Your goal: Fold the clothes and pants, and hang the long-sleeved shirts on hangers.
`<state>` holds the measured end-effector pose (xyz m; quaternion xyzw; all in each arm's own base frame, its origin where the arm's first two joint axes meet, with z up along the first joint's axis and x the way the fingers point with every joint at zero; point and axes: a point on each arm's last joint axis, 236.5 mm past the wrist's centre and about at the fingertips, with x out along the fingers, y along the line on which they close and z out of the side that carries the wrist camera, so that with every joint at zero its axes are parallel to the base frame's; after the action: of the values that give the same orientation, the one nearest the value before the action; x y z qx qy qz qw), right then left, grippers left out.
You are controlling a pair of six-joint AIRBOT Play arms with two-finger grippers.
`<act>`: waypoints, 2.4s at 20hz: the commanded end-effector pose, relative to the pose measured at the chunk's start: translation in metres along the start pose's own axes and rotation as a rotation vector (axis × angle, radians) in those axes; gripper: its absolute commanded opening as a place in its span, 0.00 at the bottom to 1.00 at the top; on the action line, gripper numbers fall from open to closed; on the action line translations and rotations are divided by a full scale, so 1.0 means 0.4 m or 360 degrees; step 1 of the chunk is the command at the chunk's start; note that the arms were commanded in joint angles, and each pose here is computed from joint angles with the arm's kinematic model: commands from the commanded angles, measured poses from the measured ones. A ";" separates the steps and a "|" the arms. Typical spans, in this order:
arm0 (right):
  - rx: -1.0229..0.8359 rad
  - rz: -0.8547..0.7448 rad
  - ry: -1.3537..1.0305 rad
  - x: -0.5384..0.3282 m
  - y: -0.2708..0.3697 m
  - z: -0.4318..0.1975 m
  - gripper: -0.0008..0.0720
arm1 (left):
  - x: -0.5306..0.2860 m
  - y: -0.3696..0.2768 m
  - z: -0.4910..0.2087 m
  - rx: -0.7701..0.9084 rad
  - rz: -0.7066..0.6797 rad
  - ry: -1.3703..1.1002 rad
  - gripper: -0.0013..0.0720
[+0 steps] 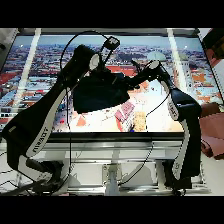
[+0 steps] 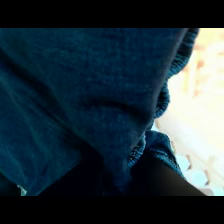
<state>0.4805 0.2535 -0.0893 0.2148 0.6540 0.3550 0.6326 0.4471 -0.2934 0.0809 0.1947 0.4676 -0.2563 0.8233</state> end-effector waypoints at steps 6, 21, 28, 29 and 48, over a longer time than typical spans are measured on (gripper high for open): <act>-0.0039 -0.0271 0.0064 -0.110 -0.012 -0.043 0.07 | -0.054 0.021 0.004 0.0004 0.0042 -0.0028 0.05; 0.0191 -0.0369 -0.0081 -0.365 -0.131 -0.126 0.86 | -0.195 0.086 0.036 -0.0028 0.0137 -0.0192 0.05; 0.0225 -0.0348 -0.0356 -0.307 -0.126 -0.002 0.97 | -0.193 0.084 0.035 -0.0030 0.0132 -0.0189 0.05; 0.0217 -0.0361 -0.0322 -0.284 -0.129 -0.008 0.97 | -0.192 0.084 0.035 -0.0030 0.0130 -0.0188 0.05; 0.0299 0.0073 -0.0092 0.045 -0.027 -0.024 0.93 | -0.192 0.084 0.035 -0.0030 0.0131 -0.0188 0.05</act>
<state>0.4748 0.2316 -0.1043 0.3141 0.6643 0.2890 0.6137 0.4435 -0.2562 0.1577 0.1902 0.4121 -0.2292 0.8611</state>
